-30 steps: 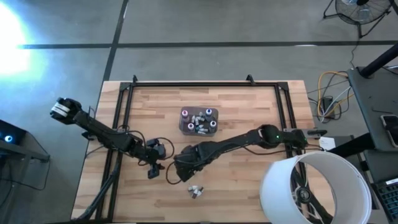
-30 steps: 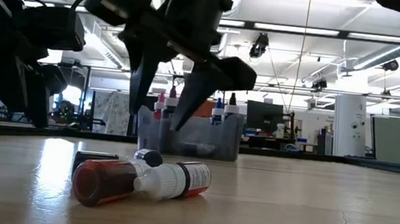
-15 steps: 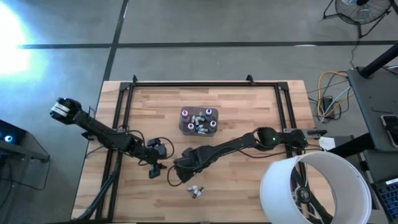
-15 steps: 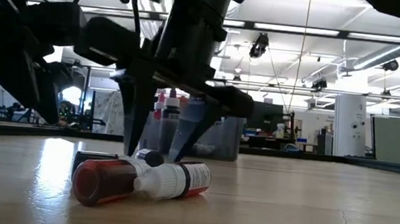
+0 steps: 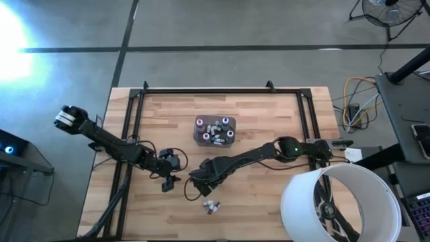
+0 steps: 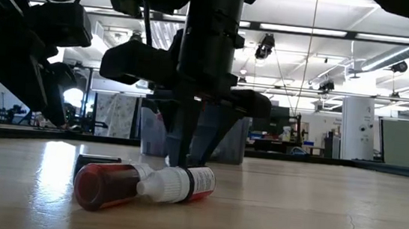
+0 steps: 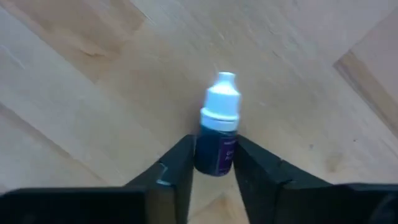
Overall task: Pick & Place food coloring
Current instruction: Put the top small purple food coloring bottle into the black bin
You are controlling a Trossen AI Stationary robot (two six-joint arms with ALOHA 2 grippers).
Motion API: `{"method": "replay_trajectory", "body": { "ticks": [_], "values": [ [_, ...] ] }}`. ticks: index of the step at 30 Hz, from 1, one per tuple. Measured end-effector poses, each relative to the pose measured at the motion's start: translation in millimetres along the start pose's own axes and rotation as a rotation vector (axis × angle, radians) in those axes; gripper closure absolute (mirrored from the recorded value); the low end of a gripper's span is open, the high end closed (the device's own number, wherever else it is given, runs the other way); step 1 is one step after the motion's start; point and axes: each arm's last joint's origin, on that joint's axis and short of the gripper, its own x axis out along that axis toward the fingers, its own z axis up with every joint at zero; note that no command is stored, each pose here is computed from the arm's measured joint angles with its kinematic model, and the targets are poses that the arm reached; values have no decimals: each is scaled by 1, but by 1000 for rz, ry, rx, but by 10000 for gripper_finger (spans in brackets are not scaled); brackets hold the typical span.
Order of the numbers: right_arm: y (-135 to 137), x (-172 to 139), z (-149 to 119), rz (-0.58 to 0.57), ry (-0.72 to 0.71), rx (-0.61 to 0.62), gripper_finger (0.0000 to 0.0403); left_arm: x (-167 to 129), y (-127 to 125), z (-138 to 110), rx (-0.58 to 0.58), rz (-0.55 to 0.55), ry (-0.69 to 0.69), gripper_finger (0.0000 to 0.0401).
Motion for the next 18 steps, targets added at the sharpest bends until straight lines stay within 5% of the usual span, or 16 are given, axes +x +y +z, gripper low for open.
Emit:
{"method": "replay_trajectory", "body": {
  "ticks": [6,11,18],
  "values": [
    [-1,-1,2,7,14,-31,349,0,0,0,0,1,1,195],
    [-2,-15,4,6,-42,-30,343,0,0,0,-1,1,1,195],
    [-34,-96,15,-123,-315,27,337,0,0,0,-6,15,-9,195]
  ]
}}
